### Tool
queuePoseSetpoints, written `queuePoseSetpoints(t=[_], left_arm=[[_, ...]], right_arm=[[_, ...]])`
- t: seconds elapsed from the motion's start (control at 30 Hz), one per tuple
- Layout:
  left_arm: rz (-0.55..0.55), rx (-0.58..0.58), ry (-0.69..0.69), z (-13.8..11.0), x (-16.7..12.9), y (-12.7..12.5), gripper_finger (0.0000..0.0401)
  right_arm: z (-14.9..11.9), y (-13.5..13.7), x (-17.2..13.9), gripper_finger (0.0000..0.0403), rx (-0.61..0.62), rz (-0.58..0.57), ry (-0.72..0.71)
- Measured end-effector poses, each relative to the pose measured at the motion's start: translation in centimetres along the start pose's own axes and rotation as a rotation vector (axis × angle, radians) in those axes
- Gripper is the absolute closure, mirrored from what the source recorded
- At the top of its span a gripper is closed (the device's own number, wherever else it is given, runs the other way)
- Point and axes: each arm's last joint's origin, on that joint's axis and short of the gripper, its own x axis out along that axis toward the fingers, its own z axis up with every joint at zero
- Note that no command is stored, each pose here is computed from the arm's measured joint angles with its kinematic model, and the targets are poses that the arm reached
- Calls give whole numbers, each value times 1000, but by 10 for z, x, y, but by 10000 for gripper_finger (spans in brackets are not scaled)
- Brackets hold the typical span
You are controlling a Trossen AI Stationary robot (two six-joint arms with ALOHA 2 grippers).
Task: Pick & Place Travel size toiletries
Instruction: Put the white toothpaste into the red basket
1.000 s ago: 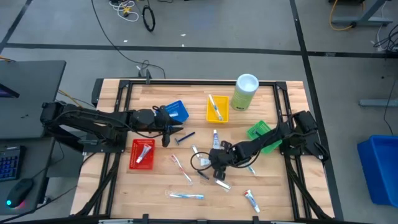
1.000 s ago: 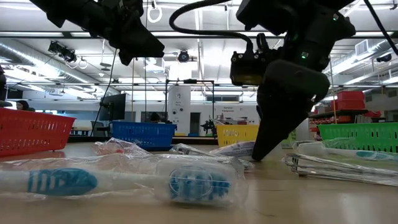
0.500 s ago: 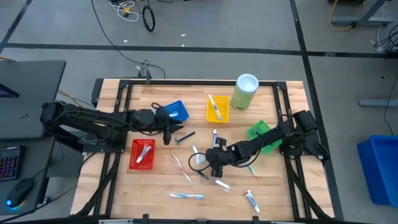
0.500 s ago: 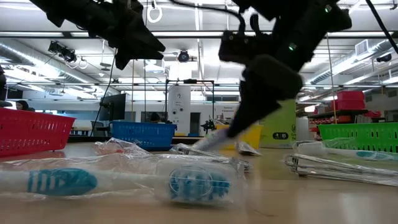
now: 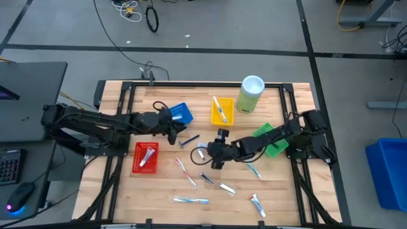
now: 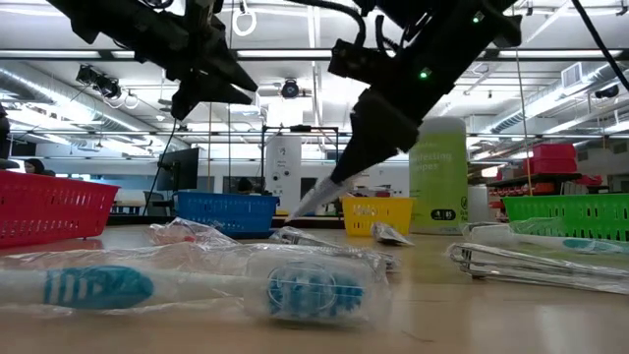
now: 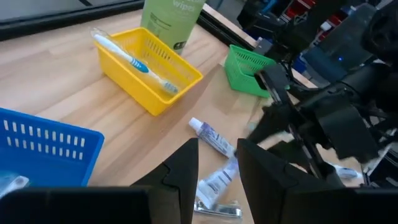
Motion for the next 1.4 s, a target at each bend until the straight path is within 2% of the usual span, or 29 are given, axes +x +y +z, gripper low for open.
queuePoseSetpoints(t=[0.1, 0.2, 0.37, 0.47, 0.6, 0.73, 0.87, 1.17, 1.4], left_arm=[[-22, -1, 100, -7, 0, 2, 282], [-4, -65, 175, -13, -1, 5, 282], [11, -176, 194, -14, -1, 6, 282], [-2, -206, 173, -12, -1, 5, 281], [-103, -152, 136, -6, 0, -1, 275], [-228, -107, 73, 3, -1, -10, 261], [-325, -111, 39, 9, -2, -16, 245], [-329, -119, 21, 11, -3, -16, 235], [-357, -46, -32, 15, -4, -19, 254]], right_arm=[[5, -1, -1, 314, -34, -44, -48], [11, -2, -4, 316, -57, -76, -97], [25, -7, -23, 320, -84, -166, -198], [34, -10, -42, 320, -85, -200, -261], [44, -13, -60, 321, -87, -205, -341], [50, -6, -73, 321, -170, -204, -412], [51, -1, -77, 320, -239, -230, -429], [60, -5, -81, 321, -234, -295, -488], [60, -8, -79, 321, -236, -296, -487]])
